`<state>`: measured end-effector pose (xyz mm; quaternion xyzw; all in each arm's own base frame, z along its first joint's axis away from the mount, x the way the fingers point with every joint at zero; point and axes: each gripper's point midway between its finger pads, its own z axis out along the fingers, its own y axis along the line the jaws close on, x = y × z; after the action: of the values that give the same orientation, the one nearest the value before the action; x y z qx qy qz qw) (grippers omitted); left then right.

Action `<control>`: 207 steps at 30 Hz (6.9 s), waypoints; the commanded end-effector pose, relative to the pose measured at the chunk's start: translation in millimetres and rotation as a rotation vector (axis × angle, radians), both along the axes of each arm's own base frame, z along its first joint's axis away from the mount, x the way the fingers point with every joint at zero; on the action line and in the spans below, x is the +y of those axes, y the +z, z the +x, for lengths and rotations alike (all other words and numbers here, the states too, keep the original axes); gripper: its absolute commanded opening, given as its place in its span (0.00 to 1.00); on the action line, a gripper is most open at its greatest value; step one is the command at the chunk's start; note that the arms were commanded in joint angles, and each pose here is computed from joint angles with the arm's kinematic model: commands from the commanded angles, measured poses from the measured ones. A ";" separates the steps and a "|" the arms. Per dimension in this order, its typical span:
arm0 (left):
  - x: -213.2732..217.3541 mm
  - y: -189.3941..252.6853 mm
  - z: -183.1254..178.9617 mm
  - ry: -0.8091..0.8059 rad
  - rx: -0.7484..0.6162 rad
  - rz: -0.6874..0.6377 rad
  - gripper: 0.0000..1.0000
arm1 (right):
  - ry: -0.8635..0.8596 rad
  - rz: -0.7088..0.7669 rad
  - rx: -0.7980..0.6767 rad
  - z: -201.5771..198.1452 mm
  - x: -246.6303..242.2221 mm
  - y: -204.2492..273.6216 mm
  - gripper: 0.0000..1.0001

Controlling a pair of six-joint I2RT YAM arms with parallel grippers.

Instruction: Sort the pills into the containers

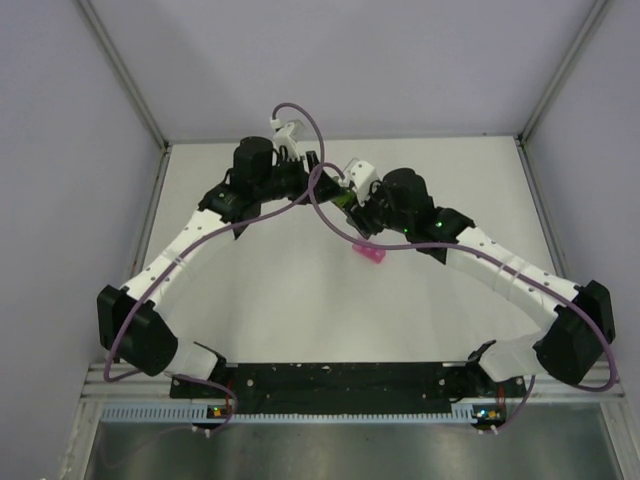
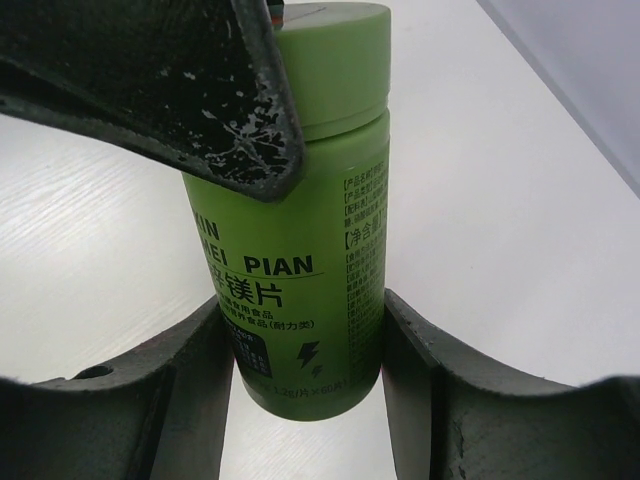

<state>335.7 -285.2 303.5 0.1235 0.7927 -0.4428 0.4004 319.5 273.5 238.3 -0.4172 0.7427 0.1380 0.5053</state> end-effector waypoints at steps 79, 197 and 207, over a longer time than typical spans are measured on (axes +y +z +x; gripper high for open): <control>16.1 -3.3 9.5 0.014 0.048 -0.066 0.00 | -0.032 0.055 -0.055 8.8 1.0 21.5 0.00; 23.6 -5.2 -0.5 0.184 0.063 0.020 0.00 | -0.289 0.000 -0.192 36.9 -33.7 46.7 0.00; 14.7 -2.8 -13.0 0.072 0.000 0.003 0.30 | -0.217 0.067 -0.117 36.3 -27.5 47.0 0.00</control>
<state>340.9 -278.8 296.9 0.0624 0.8015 -0.4254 0.4156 326.7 271.6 228.2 -0.4131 0.7509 0.0920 0.5070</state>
